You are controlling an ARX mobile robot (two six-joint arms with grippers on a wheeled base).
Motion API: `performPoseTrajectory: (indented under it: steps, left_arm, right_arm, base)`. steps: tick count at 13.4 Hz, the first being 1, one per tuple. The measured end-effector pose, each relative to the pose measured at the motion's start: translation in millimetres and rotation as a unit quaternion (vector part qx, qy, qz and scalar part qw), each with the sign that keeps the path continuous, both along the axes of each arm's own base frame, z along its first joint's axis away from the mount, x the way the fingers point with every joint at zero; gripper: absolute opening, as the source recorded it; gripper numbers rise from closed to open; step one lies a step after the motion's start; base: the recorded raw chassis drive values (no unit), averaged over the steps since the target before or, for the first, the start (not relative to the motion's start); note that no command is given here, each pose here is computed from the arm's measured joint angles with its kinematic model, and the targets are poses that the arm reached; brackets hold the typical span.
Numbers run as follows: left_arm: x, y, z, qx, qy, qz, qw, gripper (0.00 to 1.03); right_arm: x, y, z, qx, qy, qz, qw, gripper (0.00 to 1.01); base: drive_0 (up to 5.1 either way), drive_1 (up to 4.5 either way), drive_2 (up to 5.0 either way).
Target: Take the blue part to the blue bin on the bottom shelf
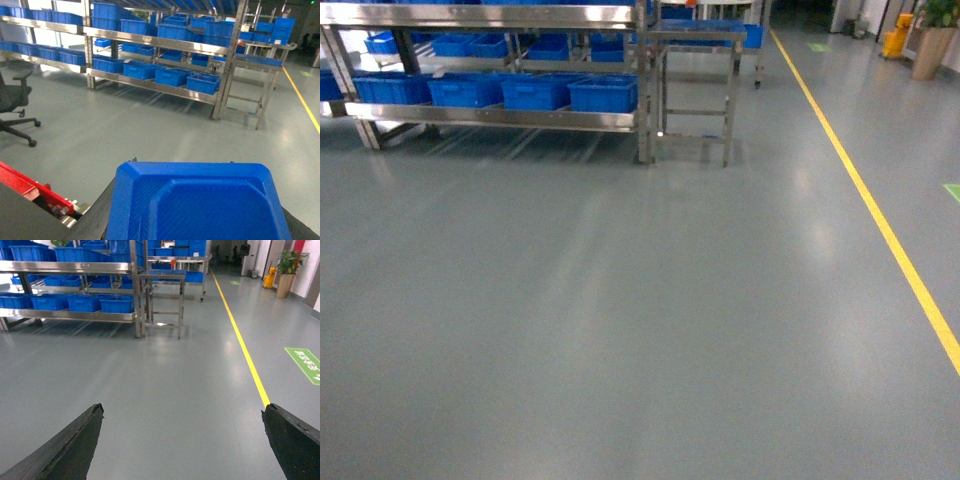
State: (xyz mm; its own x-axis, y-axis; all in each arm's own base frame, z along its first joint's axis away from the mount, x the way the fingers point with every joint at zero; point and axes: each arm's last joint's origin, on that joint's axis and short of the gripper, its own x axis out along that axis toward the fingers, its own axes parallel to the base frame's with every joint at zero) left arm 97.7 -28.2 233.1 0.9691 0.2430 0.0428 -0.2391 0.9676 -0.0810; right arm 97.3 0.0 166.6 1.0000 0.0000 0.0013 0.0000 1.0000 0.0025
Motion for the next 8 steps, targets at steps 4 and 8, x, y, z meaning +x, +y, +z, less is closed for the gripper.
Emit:
performPoseTrajectory:
  steps: [4, 8]
  left_arm:
    - [0.0, 0.0, 0.0, 0.0, 0.0, 0.0, 1.0, 0.43]
    - [-0.4, 0.2, 0.2, -0.001, -0.001, 0.0, 1.0, 0.43]
  right_arm:
    - [0.0, 0.0, 0.0, 0.0, 0.0, 0.0, 1.0, 0.98]
    - [0.0, 0.0, -0.3, 0.0, 0.001, 0.0, 1.0, 0.98]
  base:
    - [-1.5, -1.49, -1.5]
    - [-0.4, 2.79, -3.7]
